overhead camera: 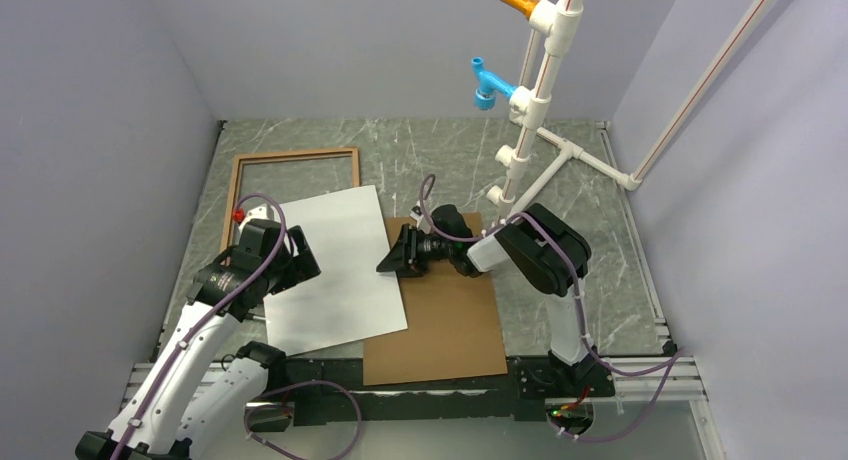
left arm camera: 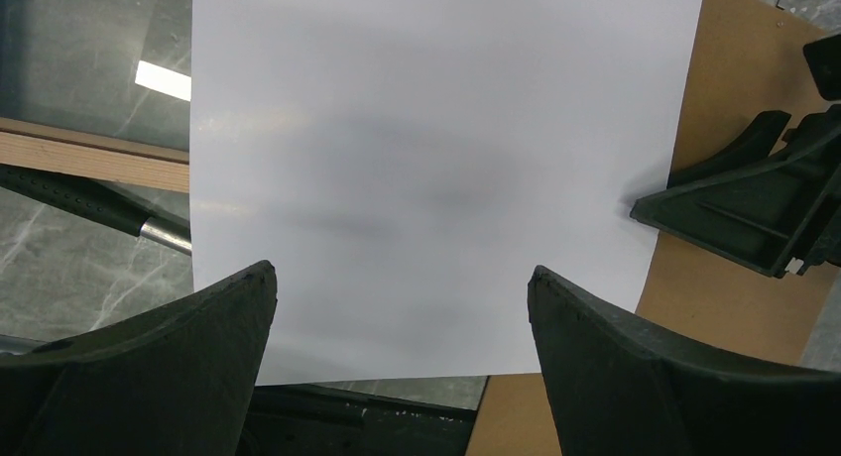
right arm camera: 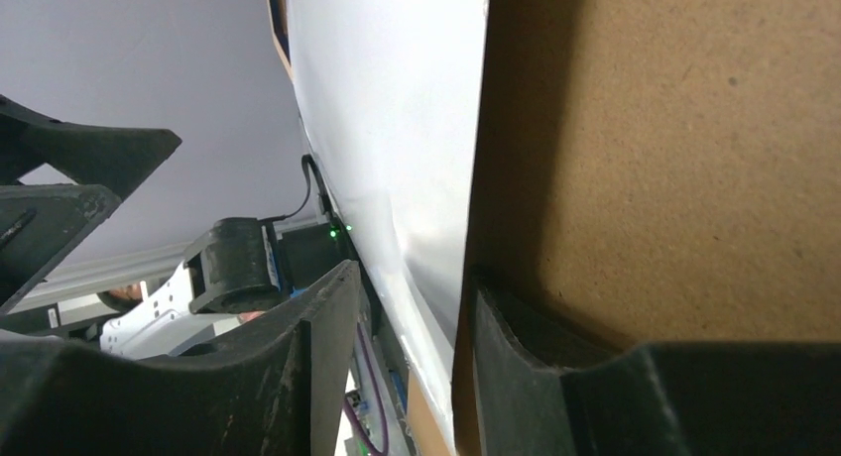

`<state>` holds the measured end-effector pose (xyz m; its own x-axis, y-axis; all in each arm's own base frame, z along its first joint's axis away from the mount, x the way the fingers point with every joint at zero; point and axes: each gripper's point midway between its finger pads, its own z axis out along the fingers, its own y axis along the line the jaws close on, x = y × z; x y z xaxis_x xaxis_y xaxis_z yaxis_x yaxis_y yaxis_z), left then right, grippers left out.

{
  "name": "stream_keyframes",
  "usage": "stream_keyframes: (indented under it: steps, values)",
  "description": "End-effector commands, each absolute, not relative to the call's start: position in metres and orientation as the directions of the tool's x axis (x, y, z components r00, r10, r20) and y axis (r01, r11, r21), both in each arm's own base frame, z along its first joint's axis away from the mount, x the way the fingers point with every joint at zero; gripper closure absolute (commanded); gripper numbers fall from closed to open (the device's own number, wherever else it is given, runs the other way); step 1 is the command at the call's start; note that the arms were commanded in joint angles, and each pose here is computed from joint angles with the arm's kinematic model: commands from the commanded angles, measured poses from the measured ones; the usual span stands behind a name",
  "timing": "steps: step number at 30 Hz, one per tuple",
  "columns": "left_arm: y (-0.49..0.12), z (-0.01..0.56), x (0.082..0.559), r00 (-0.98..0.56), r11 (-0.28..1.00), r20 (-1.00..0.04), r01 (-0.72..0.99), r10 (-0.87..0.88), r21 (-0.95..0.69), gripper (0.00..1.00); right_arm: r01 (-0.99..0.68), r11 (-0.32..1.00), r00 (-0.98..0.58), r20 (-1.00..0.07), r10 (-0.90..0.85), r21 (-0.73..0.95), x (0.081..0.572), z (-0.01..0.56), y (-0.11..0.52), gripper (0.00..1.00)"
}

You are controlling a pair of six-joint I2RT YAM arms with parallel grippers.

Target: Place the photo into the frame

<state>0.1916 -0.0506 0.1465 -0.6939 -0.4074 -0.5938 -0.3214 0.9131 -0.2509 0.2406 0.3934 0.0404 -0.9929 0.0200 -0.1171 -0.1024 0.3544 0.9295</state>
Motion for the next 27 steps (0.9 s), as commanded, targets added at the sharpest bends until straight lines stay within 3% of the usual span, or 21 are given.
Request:
stream_keyframes:
  steps: [1,6,8,15,27]
  values:
    - [-0.050,0.152,0.193,-0.682,0.915,-0.610,-0.310,-0.403,-0.258,0.01,-0.161,0.283,-0.986,-0.169,0.004,0.945,0.246,0.058,0.408,0.56]
    - [-0.049,0.153,0.192,-0.679,0.914,-0.612,-0.310,-0.405,-0.262,0.01,-0.167,0.285,-0.985,-0.173,-0.007,0.944,0.243,0.062,0.408,0.92]
    - [-0.049,0.153,0.191,-0.679,0.913,-0.611,-0.310,-0.407,-0.263,0.01,-0.172,0.305,-0.984,-0.178,-0.010,0.937,0.242,0.061,0.406,1.00]
    - [-0.050,0.153,0.191,-0.679,0.913,-0.610,-0.310,-0.408,-0.266,0.01,-0.229,0.405,-0.971,-0.239,-0.028,0.885,0.242,0.069,0.399,1.00]
    - [-0.069,0.139,0.200,-0.723,0.916,-0.567,-0.261,-0.395,-0.305,0.01,-0.364,0.631,-0.893,-0.449,-0.028,0.685,0.246,0.113,0.361,1.00]
